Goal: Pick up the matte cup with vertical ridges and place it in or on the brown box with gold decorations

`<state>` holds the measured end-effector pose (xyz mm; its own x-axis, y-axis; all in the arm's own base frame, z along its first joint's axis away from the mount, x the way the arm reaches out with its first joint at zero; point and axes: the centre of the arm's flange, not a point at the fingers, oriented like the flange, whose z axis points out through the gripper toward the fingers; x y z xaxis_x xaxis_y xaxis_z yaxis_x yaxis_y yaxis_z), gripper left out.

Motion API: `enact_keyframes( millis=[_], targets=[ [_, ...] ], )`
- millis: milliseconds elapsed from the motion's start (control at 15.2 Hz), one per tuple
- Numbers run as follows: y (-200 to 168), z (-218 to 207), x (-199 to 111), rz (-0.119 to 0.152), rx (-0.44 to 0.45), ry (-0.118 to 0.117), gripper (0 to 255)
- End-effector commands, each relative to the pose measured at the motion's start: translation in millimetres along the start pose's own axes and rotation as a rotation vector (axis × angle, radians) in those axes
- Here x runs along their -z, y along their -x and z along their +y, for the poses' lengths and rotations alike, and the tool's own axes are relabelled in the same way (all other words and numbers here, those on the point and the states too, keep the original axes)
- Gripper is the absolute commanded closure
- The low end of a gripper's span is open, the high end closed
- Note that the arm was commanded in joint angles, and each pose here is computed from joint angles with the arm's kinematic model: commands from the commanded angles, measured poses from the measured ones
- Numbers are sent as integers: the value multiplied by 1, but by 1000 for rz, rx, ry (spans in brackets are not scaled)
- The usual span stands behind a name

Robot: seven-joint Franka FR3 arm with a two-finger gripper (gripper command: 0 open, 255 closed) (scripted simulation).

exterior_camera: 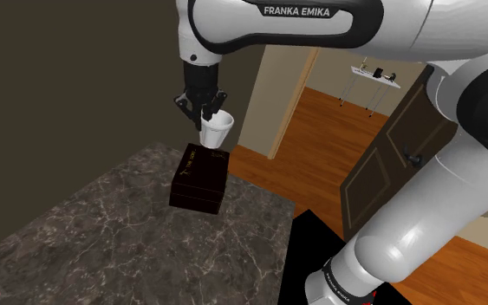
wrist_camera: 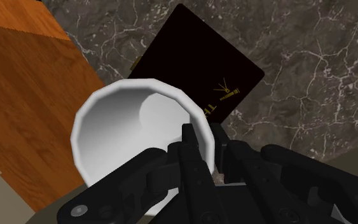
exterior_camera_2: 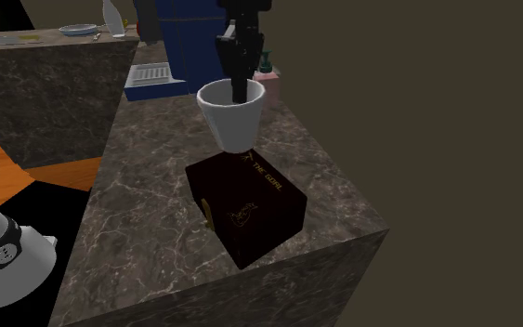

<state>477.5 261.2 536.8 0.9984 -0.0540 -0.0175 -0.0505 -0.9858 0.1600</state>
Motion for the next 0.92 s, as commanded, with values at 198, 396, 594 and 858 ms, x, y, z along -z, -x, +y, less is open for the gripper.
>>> enact_keyframes(
  millis=[198,396,594,858],
  targets=[
    [-1,-3,-26,0,0,0,255],
    [-1,-6,-42,0,0,0,255],
    [-1,-8,-57,0,0,0,255],
    [-1,-12,-78,0,0,0,255]
  ],
)
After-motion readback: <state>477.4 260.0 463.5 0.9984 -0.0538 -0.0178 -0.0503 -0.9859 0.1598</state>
